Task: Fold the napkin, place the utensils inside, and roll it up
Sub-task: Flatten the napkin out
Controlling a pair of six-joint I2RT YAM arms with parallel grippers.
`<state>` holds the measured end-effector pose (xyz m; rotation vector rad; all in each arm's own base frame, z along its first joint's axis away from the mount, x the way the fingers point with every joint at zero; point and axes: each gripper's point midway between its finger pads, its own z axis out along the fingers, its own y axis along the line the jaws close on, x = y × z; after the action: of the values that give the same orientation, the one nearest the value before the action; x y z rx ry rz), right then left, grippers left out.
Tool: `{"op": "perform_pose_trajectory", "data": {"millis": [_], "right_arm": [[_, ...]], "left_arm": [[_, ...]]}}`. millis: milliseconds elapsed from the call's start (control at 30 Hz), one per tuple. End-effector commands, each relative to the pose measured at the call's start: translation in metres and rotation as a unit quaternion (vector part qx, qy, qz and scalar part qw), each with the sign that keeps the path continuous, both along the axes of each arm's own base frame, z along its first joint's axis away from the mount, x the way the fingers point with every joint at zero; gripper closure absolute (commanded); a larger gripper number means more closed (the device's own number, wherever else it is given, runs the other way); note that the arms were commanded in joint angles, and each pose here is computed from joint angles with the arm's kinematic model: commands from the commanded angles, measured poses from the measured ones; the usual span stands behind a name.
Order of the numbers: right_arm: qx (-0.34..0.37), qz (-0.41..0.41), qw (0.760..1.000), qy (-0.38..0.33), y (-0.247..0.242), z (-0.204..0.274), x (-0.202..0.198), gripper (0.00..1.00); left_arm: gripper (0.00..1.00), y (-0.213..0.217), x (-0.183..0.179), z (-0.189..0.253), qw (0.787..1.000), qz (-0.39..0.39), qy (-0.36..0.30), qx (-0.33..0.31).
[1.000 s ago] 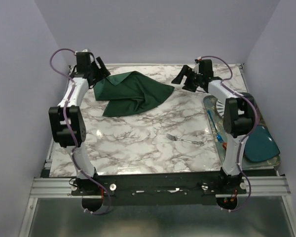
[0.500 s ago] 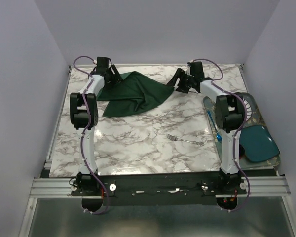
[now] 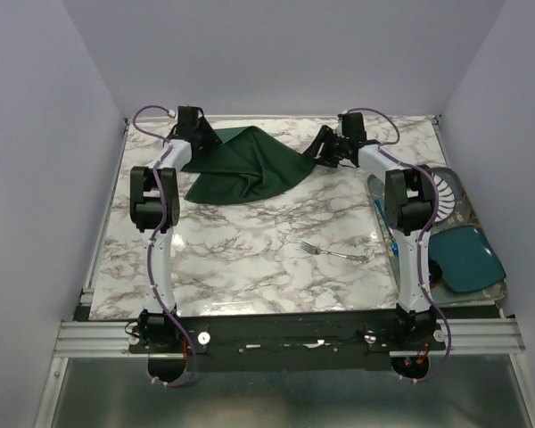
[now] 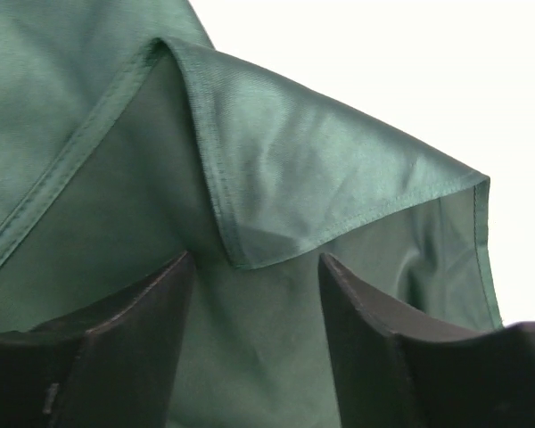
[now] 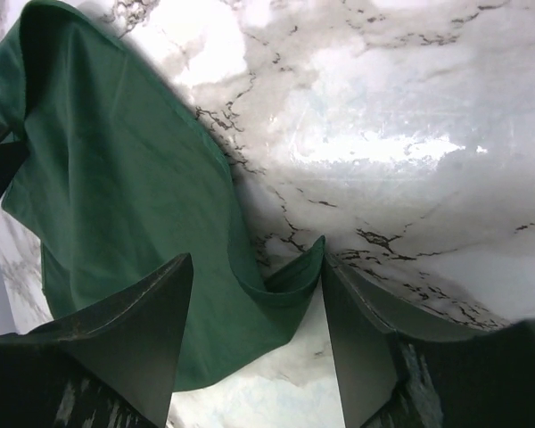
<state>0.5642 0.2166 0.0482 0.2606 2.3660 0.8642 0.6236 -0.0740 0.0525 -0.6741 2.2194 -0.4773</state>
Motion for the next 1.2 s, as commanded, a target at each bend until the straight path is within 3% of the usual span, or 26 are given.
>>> {"op": "perform_pose_trajectory", "data": {"millis": [0,167,533,633,767,867,967,1167], "right_arm": [[0.008,-0.005,1.000,-0.001,0.004,-0.002,0.011,0.34],[0.019,-0.008,1.000,0.007,0.007,-0.004,0.012,0.38],[0.015,-0.022,1.000,0.008,0.004,-0.004,0.014,0.38],[0.015,-0.025,1.000,0.011,0.004,-0.005,0.014,0.38],[0.016,-0.023,1.000,0.011,0.004,-0.005,0.014,0.38],[0.017,-0.023,1.000,0.009,0.004,-0.003,0.016,0.38],[0.018,-0.023,1.000,0.009,0.005,-0.003,0.016,0.39],[0.018,-0.026,0.999,0.009,0.004,-0.003,0.018,0.42]], "left_arm": [[0.38,-0.001,0.010,-0.011,1.000,0.003,-0.006,-0.017],[0.58,0.001,0.021,-0.006,0.999,0.011,-0.013,-0.046],[0.59,-0.011,0.027,0.012,0.990,0.031,-0.076,-0.114],[0.50,-0.016,0.032,0.020,0.987,0.029,-0.091,-0.128],[0.44,-0.021,0.039,0.018,0.984,0.031,-0.094,-0.150],[0.45,-0.023,0.042,0.021,0.982,0.037,-0.094,-0.162],[0.53,-0.022,0.041,0.026,0.979,0.043,-0.104,-0.168],[0.48,-0.027,0.043,0.017,0.975,0.063,-0.095,-0.193]]}}
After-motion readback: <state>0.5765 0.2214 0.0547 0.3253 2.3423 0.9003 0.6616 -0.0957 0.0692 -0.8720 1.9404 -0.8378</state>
